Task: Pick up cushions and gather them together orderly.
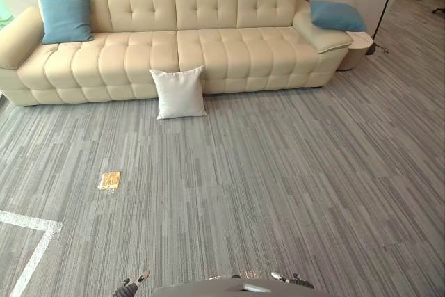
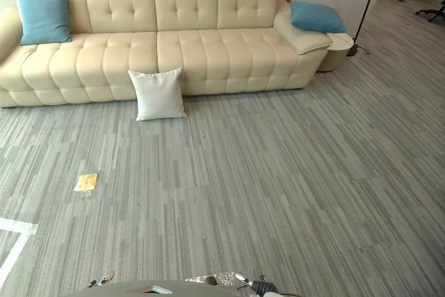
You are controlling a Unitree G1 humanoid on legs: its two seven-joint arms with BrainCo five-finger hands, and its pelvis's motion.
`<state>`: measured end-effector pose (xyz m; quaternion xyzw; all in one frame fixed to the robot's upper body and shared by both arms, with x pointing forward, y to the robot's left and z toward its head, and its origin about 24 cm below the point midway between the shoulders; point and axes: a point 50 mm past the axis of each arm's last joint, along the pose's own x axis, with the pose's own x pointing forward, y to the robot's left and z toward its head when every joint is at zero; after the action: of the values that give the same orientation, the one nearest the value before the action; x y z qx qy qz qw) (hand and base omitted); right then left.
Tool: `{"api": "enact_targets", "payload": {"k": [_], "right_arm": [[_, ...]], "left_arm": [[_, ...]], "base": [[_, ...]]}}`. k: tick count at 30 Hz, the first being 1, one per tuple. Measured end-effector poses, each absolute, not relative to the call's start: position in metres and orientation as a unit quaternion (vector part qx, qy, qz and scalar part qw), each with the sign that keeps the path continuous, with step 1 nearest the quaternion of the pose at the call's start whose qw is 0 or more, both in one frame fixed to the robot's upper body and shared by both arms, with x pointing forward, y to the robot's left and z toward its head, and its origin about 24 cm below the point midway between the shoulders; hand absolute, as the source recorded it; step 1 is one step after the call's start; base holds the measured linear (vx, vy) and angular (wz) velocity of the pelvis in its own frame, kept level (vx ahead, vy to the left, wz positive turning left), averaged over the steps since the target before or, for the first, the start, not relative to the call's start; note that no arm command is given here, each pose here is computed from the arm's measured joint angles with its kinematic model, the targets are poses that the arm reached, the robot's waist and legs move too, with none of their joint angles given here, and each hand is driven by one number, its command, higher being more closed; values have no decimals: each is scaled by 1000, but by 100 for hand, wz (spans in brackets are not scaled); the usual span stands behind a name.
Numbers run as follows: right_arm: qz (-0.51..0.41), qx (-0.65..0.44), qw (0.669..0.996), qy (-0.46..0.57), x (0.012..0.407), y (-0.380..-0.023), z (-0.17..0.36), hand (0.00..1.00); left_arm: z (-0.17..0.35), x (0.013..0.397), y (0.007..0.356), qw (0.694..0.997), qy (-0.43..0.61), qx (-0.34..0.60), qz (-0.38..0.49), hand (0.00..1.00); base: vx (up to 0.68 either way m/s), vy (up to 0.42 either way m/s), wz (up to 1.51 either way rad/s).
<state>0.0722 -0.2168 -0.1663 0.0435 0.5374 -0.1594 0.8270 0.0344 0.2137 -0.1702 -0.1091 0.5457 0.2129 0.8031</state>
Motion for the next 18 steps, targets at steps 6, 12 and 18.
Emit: {"api": "enact_targets", "payload": {"k": [6,12,18], "right_arm": [[-171,60,826,534,72,-216,-166,0],[-178,66,825,533,71,-216,-167,0],[-176,63,823,536,68,-216,-167,0]], "left_arm": [[-170,33,214,803,546,-109,213,0],[-171,32,214,803,549,-105,208,0],[-170,35,214,809,547,-94,192,0]], "base": [[-35,-18,1],[-44,-27,6],[-40,-22,4]]}}
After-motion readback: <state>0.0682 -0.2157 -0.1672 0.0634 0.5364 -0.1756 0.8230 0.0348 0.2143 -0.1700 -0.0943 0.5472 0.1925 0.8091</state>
